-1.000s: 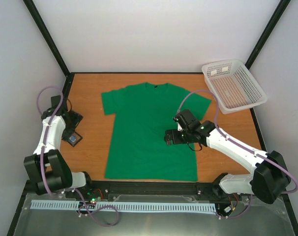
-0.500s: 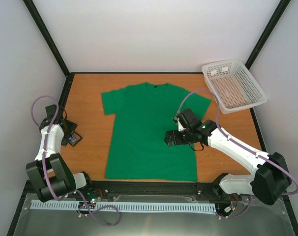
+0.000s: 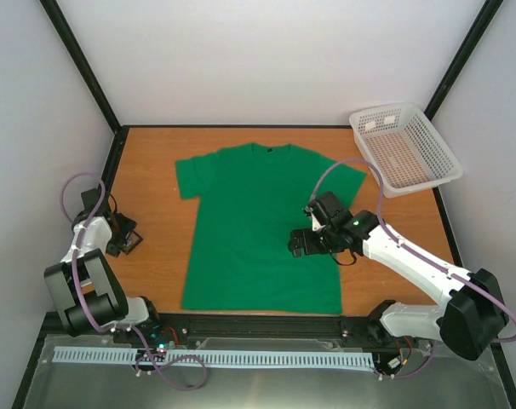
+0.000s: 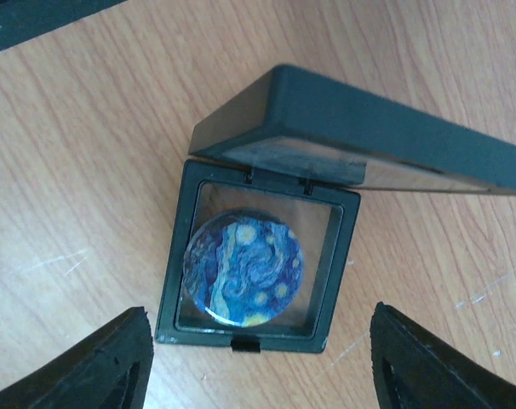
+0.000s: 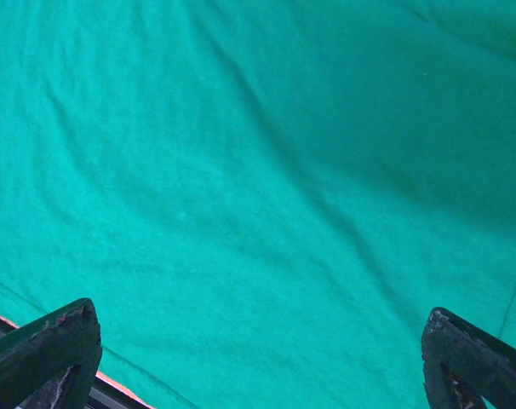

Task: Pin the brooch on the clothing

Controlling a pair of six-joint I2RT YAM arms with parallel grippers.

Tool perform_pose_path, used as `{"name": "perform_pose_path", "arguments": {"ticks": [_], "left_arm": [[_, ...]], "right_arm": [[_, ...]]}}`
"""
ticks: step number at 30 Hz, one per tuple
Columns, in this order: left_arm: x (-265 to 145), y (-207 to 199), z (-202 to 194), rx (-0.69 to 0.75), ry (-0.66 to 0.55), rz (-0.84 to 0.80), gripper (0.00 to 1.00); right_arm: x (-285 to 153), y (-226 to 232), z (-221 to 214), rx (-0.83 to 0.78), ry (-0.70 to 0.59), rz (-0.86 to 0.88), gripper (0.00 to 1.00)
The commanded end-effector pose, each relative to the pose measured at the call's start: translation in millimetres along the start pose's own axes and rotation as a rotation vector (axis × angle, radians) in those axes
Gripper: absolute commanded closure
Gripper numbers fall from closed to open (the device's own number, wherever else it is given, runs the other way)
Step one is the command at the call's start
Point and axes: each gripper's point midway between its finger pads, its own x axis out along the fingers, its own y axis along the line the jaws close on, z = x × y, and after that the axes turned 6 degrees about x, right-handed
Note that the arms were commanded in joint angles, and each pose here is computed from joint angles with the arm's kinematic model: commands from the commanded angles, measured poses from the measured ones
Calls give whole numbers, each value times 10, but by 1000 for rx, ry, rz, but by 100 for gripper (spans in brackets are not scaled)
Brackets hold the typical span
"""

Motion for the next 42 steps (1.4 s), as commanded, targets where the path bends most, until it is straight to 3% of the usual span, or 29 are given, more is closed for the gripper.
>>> {"name": "perform_pose_path", "arguments": {"ticks": [1,6,19,29,42], "left_arm": [[54,-63,148,23,-48,-33,30],[23,-54,175,9,-81,-54,31],[180,66,90,-36,-37,-24,29],[287,136,59,-47,-1,30,37],[291,97,121,-14,-8,27,29]], "right_arm": [[-30,-43,-21,24,-6,-4,0],[-43,-37,-4,23,-12,-4,0],[-7,-49,-22,25,-7,-5,0],[41,-32,-28,30,8,3,0],[62,-28,-32,32,7,10,0]]}}
